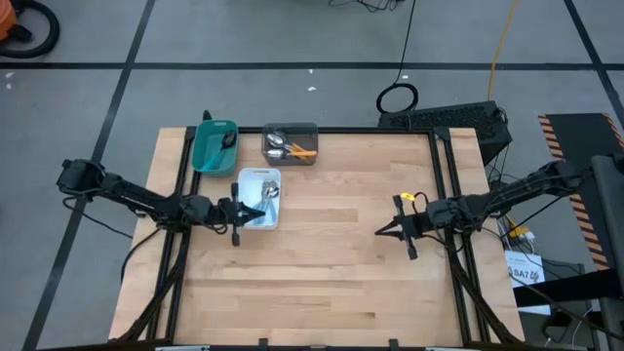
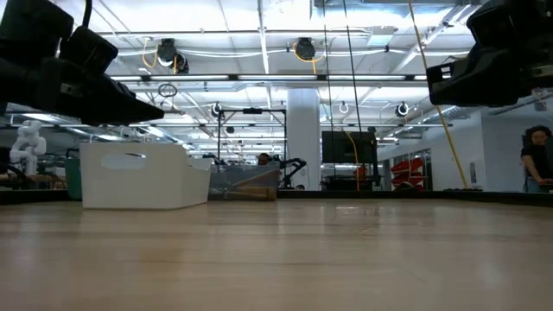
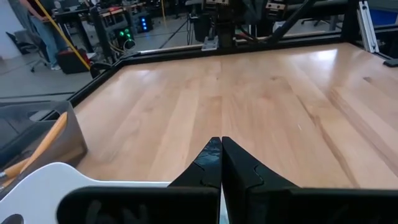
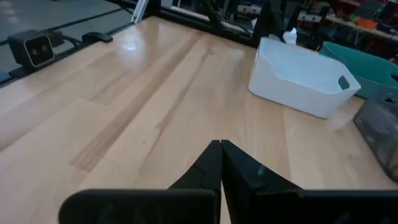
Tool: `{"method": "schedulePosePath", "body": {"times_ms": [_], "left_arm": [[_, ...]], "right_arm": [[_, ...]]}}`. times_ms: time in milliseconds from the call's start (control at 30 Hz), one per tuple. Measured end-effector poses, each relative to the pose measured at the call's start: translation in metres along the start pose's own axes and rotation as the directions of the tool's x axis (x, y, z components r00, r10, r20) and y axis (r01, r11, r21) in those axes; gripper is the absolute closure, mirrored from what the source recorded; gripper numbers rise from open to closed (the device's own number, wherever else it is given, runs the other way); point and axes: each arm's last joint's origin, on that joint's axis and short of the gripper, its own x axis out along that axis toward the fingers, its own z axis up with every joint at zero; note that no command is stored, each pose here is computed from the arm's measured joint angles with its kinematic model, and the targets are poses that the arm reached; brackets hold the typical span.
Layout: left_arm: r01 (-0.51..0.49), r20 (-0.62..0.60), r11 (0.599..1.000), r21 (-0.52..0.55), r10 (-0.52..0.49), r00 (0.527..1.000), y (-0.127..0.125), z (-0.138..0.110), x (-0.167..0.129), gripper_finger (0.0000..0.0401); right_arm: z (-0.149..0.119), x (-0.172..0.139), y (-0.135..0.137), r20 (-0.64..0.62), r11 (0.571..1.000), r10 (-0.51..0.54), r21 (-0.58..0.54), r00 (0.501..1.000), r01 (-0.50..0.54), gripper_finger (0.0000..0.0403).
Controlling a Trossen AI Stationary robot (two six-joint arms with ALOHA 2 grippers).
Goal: Sort silverware by color (type)
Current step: Return To Home Position
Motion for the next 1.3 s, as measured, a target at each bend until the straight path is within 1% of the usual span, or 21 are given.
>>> {"method": "schedulePosePath", "body": {"times_ms": [133, 333, 500, 733, 1067, 1300], "left_arm": [[0.000, 0.000, 1.000, 0.000, 0.000, 1.000, 0.000, 0.000, 0.000, 0.0400], [-0.003, -0.005, 1.000, 0.002, 0.003, 1.000, 0.000, 0.000, 0.000, 0.0400], [-0.007, -0.011, 1.000, 0.008, 0.008, 1.000, 0.000, -0.001, 0.000, 0.0400], [-0.009, -0.023, 1.000, 0.012, 0.010, 1.000, 0.000, -0.002, 0.000, 0.0400], [-0.008, -0.043, 1.000, 0.013, 0.008, 0.999, 0.000, -0.004, 0.000, 0.0400], [-0.016, -0.048, 1.000, 0.008, 0.016, 0.999, 0.000, -0.004, 0.000, 0.0400]], "right_arm": [[-0.006, 0.000, 0.000, -0.019, 1.000, -0.005, 0.002, 1.000, 0.005, 0.0403], [-0.020, -0.001, -0.001, -0.002, 0.999, -0.035, 0.021, 0.999, 0.035, 0.0403], [-0.030, -0.002, -0.003, -0.034, 0.998, -0.057, 0.031, 0.998, 0.058, 0.0403], [-0.031, -0.002, -0.009, -0.026, 0.993, -0.100, 0.063, 0.995, 0.102, 0.0403], [-0.033, -0.004, -0.010, -0.050, 0.991, -0.107, 0.069, 0.993, 0.111, 0.0403], [-0.032, -0.010, -0.013, -0.038, 0.988, -0.131, 0.076, 0.991, 0.134, 0.0403]]}}
